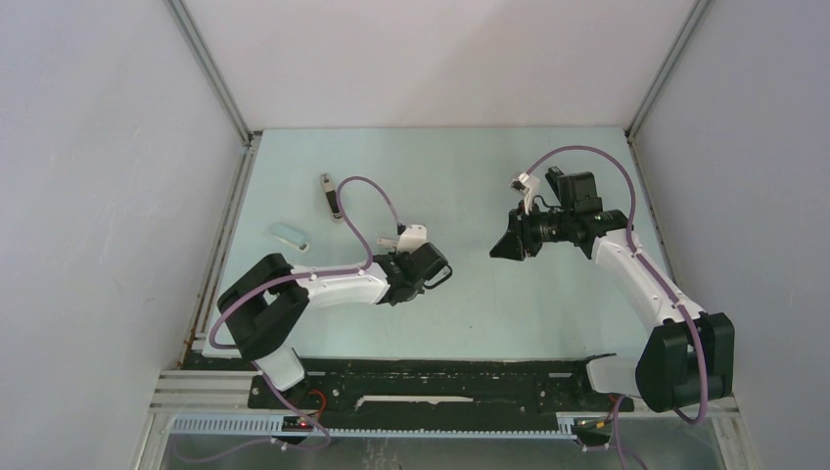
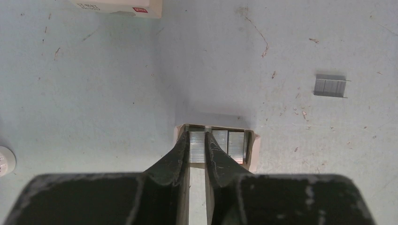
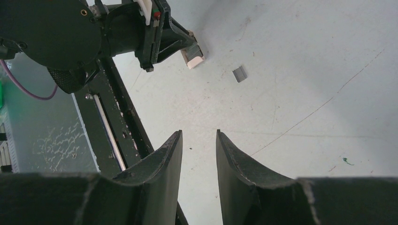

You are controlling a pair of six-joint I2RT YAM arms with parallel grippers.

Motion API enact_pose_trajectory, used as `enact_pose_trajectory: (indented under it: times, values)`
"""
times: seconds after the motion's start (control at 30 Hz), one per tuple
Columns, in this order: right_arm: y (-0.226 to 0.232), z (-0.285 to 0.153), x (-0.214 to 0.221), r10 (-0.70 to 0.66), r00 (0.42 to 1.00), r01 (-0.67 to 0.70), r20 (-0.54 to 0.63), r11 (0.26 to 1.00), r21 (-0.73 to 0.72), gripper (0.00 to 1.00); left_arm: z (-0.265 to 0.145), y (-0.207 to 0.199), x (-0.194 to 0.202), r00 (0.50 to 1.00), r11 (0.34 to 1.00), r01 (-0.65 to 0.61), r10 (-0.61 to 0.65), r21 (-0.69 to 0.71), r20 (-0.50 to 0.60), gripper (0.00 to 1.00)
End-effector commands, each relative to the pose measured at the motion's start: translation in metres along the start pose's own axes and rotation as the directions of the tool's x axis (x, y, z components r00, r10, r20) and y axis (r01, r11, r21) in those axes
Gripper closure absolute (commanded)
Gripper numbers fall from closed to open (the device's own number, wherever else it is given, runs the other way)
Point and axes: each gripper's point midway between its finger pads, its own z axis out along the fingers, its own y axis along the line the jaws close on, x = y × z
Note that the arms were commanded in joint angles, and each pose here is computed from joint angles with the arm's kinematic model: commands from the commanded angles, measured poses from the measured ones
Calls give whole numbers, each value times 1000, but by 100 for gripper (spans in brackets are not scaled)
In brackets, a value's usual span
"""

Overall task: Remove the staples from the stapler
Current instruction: Place the staple in the staple box.

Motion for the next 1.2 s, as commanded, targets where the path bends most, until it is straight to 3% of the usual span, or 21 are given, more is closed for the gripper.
enact_pose_trajectory:
  times: [0.0,0.57,0.83,1.17]
  values:
    - [3,-4,-13,-37,999,37,26,999,-8,59,-1,-11,-33,997,1000,26,-27,11,76,84]
    - [3,-4,-12,-35,999,35,23,999,-10,59,2,-10,-30,997,1000,22,-23,6,69,81]
    - [3,-4,-12,-31,999,31,23,999,-12,59,-2,-7,-28,998,1000,26,-27,11,64,70]
    - [3,-4,-12,-32,999,32,23,999,-14,59,-17,-7,-41,995,999,38,-41,34,94,71]
